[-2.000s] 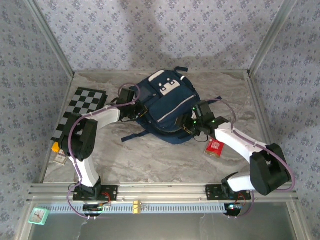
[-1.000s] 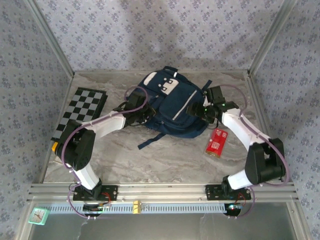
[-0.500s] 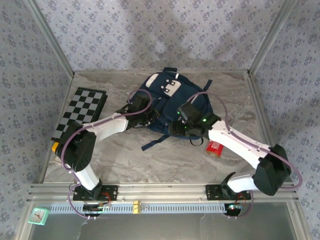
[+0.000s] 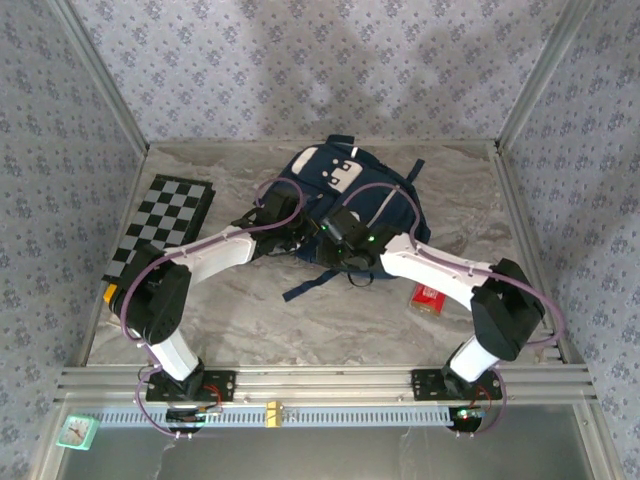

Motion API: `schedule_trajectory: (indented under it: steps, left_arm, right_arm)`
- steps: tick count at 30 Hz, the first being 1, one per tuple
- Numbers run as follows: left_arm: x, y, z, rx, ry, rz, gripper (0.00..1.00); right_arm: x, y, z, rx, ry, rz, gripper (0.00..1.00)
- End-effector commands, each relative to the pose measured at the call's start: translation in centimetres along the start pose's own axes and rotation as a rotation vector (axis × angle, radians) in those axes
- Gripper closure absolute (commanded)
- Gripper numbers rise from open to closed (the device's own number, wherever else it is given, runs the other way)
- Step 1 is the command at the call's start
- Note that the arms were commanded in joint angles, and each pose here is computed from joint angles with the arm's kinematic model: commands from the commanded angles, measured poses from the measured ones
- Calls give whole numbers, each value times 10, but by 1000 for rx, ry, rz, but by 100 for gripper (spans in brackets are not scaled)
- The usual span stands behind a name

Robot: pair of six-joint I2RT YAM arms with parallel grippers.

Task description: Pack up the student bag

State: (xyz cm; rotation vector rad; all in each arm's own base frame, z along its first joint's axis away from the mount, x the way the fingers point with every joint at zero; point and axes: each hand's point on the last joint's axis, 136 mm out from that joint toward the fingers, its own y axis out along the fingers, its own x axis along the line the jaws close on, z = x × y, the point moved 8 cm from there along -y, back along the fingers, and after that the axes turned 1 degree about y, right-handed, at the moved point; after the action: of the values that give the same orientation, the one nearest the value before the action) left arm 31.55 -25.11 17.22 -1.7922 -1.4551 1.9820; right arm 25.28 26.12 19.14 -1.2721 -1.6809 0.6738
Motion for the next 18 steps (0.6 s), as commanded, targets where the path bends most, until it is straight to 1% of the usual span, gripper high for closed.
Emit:
schedule_trajectory:
  steps: [1,3,6,8,10,12,14,15,18]
  left_arm:
    - [-28,-14,6,31,30,124,100]
    - [-29,-15,6,31,27,129,100]
    - [-29,-15,6,31,31,129,100]
    - [-28,-14,6,31,27,127,100]
    - [-29,-15,6,31,28,130,100]
    - [-29,-15,5,28,27,131,100]
    - [-28,-15,6,29,26,131,100]
    - [-28,-15,6,28,27,132,100]
    - [-27,-16,6,22,25,127,100]
  right_arm:
    - [15,4,-13,-63,92,-12,56]
    - [14,9,-14,-62,147,10,60]
    - [10,17,-14,-94,198,40,61]
    - [7,21,-14,-101,239,55,57]
    - [6,24,-20,-131,270,61,57]
    - [0,27,-20,-162,332,111,56]
    - [0,32,-24,-182,358,113,53]
    - [-1,33,-25,-189,372,136,51]
    - [-10,34,-24,-218,413,248,53]
